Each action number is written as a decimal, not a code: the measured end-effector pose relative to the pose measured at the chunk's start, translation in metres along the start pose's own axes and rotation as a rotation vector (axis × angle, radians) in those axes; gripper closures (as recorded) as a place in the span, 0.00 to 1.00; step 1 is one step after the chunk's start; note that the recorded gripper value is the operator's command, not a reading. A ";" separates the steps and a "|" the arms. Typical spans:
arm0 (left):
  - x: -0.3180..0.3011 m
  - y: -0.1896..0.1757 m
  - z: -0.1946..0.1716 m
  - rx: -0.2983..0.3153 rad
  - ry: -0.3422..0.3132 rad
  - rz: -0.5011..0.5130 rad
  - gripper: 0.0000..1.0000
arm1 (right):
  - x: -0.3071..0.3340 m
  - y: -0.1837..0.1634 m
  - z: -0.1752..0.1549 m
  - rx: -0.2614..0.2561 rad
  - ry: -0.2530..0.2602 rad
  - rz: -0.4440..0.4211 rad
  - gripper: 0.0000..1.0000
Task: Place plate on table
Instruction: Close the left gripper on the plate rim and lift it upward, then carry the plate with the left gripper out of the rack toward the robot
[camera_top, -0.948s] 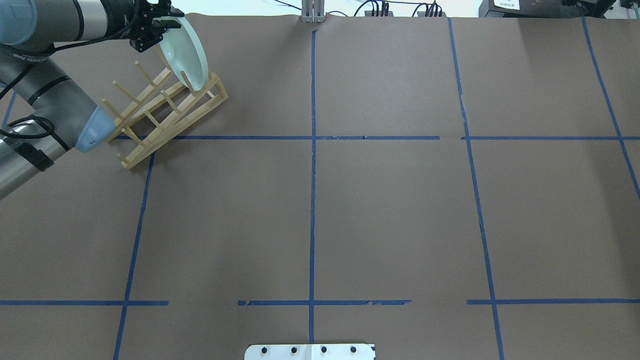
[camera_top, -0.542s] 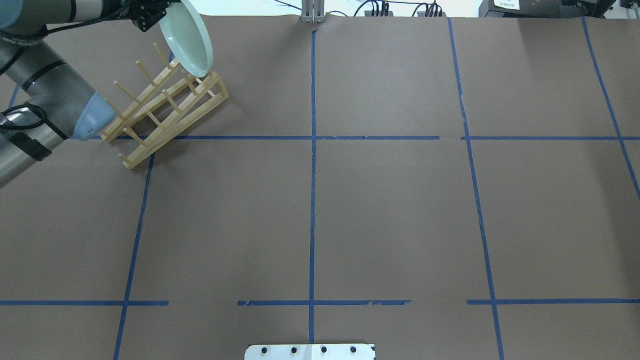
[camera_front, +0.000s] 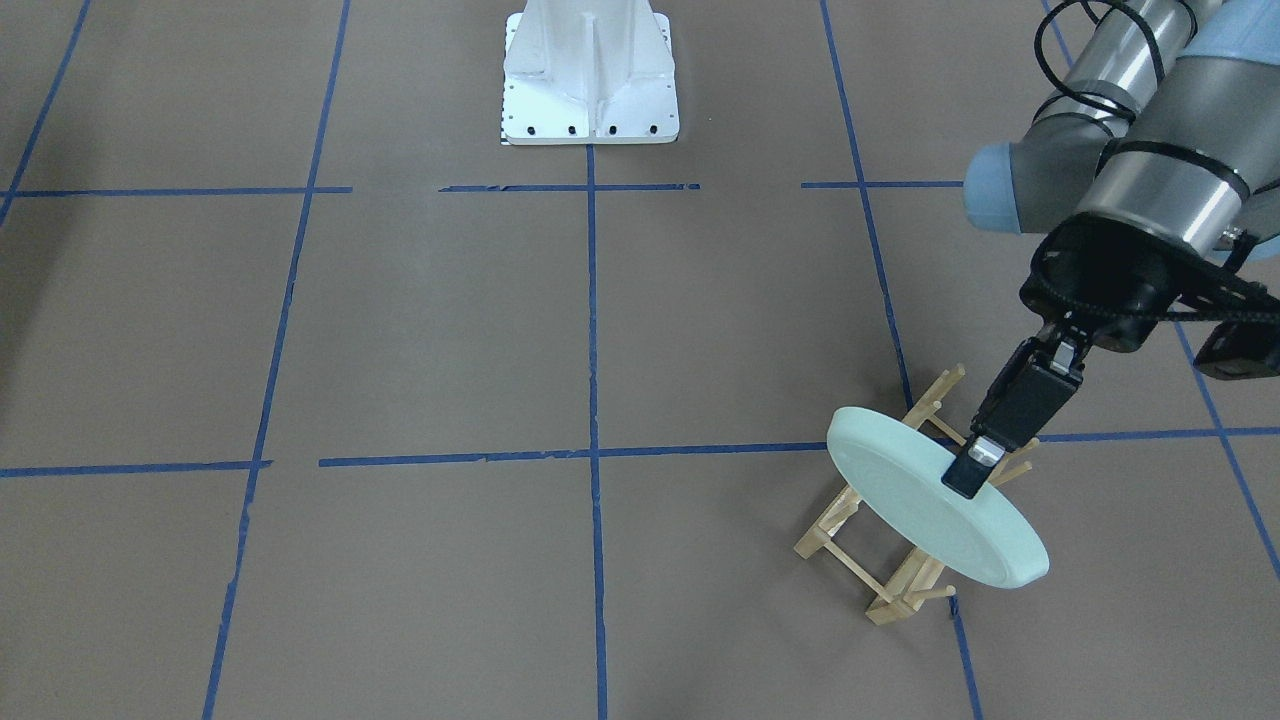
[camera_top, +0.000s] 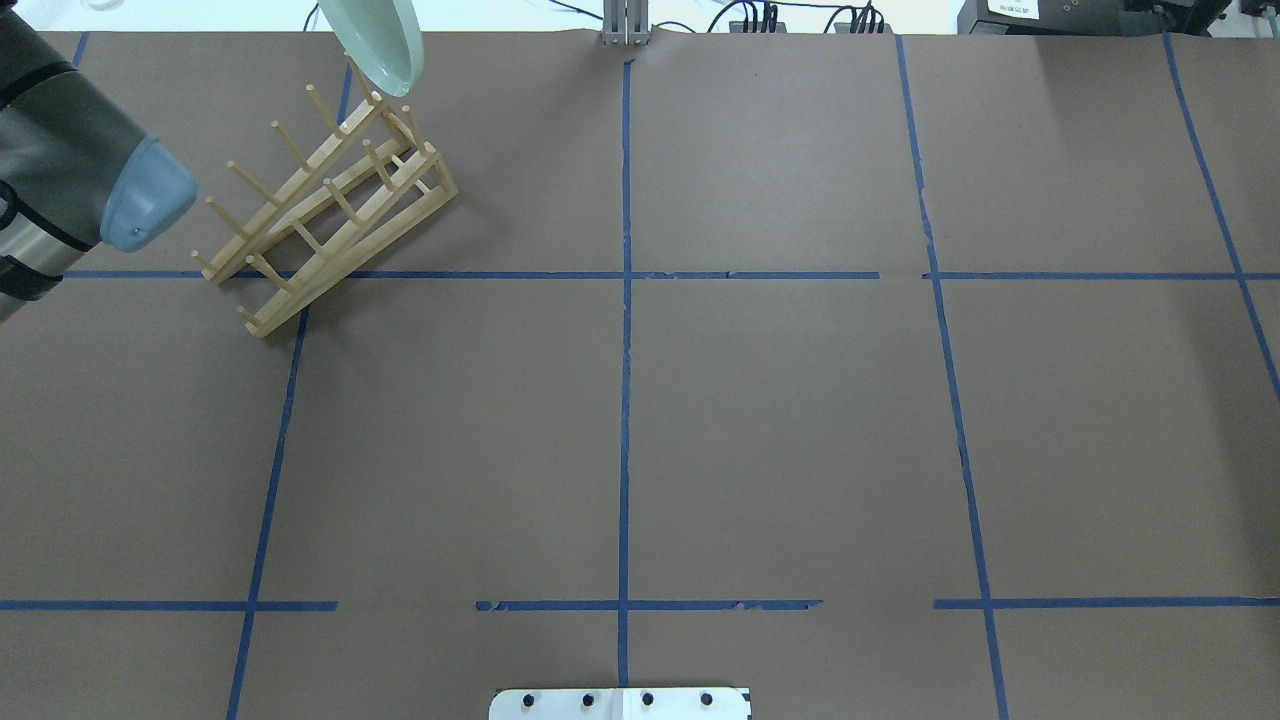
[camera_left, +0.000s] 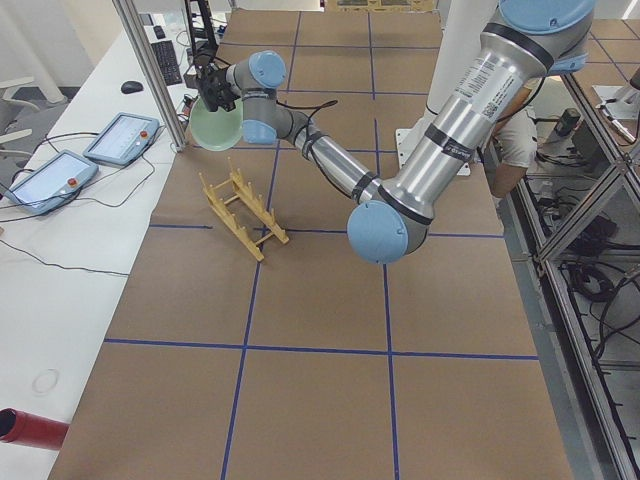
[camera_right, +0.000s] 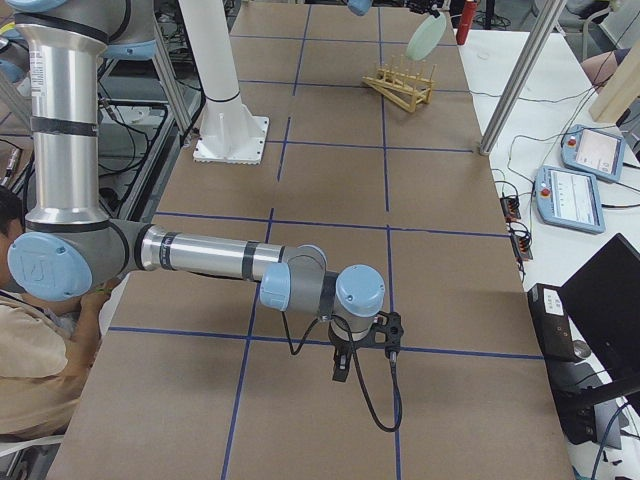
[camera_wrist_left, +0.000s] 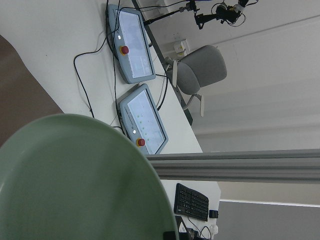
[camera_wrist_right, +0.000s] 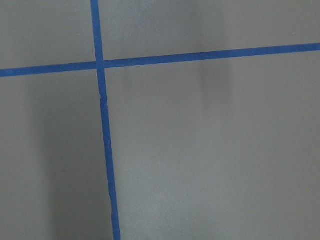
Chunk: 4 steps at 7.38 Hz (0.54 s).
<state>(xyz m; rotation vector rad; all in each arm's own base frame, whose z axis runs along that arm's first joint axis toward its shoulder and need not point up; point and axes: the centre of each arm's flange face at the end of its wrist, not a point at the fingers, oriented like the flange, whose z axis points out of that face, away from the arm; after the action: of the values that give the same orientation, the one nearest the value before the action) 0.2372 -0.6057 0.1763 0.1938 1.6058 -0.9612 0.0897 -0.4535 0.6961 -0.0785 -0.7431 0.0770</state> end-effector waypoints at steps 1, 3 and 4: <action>-0.008 0.039 0.014 -0.015 -0.106 -0.015 1.00 | 0.000 0.000 0.000 0.000 0.000 0.000 0.00; -0.033 0.119 0.055 -0.038 -0.398 0.074 1.00 | 0.000 0.000 0.000 0.000 0.000 0.000 0.00; -0.041 0.150 0.071 -0.046 -0.538 0.136 1.00 | 0.000 0.000 0.000 0.000 0.000 0.000 0.00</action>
<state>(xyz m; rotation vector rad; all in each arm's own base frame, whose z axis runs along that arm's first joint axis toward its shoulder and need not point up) 0.3921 -0.5415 0.1447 0.0075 1.1035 -0.7859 0.0897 -0.4533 0.6963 -0.0789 -0.7432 0.0772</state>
